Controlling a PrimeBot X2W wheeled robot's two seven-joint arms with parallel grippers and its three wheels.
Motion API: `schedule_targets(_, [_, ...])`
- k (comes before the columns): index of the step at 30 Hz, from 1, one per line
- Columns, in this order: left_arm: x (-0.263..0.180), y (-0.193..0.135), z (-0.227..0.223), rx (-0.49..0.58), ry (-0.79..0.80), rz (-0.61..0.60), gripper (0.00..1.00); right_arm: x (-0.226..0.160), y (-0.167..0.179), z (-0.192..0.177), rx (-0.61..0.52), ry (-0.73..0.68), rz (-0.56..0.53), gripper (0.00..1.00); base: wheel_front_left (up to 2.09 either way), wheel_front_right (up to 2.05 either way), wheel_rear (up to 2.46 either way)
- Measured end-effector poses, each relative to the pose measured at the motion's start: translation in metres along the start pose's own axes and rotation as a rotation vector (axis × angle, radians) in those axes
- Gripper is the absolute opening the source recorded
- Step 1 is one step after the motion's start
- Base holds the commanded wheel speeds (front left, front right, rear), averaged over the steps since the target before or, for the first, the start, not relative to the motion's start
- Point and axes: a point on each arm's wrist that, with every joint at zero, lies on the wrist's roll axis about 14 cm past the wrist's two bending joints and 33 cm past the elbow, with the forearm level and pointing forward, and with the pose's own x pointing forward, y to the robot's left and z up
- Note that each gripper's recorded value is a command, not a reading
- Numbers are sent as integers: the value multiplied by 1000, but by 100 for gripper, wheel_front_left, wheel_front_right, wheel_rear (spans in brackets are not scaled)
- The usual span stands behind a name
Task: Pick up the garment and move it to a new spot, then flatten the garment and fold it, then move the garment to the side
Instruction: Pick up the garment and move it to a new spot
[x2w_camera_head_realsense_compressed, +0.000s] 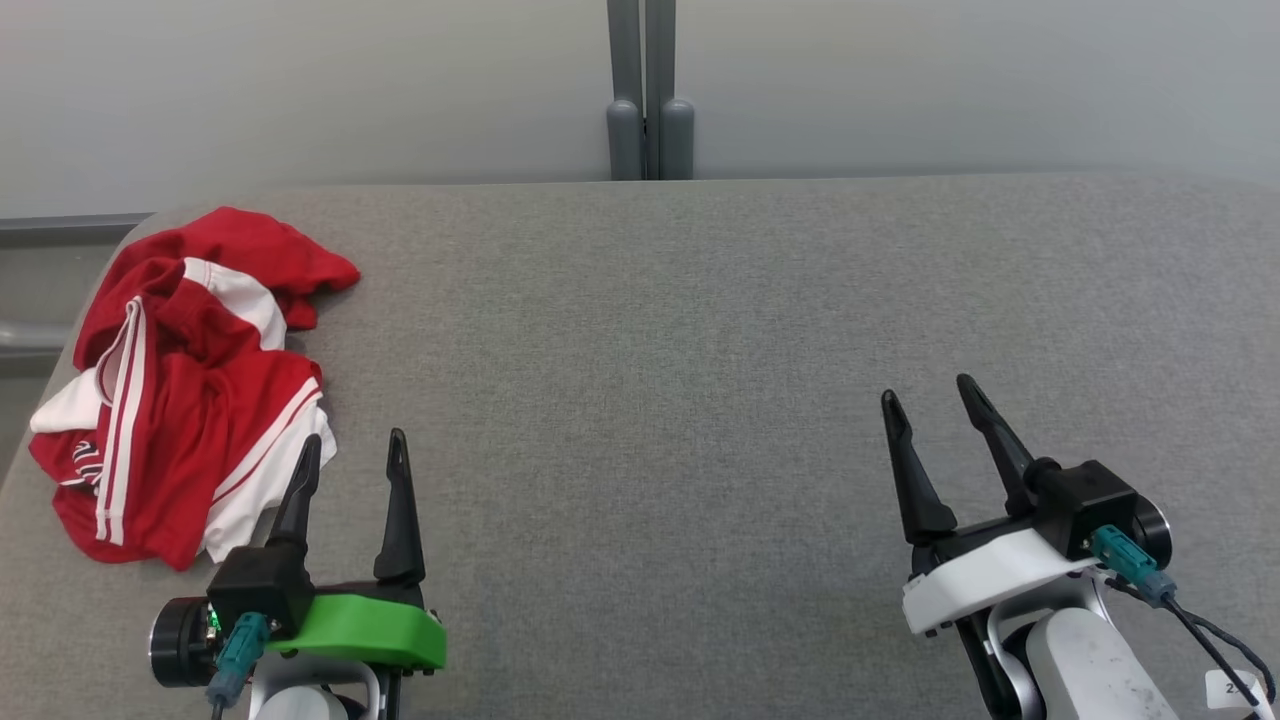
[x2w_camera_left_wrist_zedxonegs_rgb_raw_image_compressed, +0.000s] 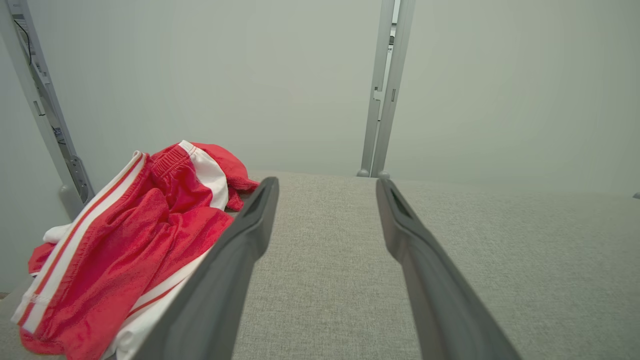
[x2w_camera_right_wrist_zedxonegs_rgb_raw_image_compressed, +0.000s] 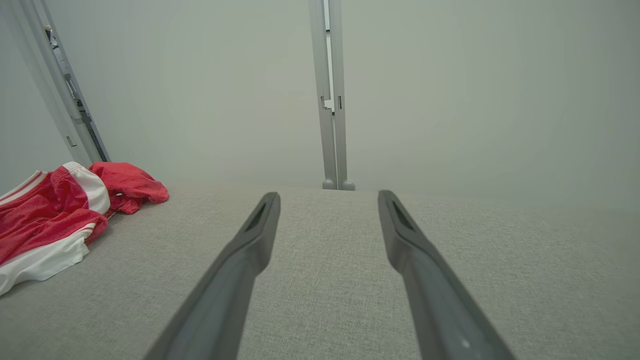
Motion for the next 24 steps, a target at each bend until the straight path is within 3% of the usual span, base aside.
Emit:
schedule_targets(9, [-14,33,5,-35,-11,107,100,13,31,-6,60,7,90,100,0,0,0])
schedule_targets(24, [-73,108,15,-28,-32,365,100,32,119,-19,150,48,348,100,0,0,0])
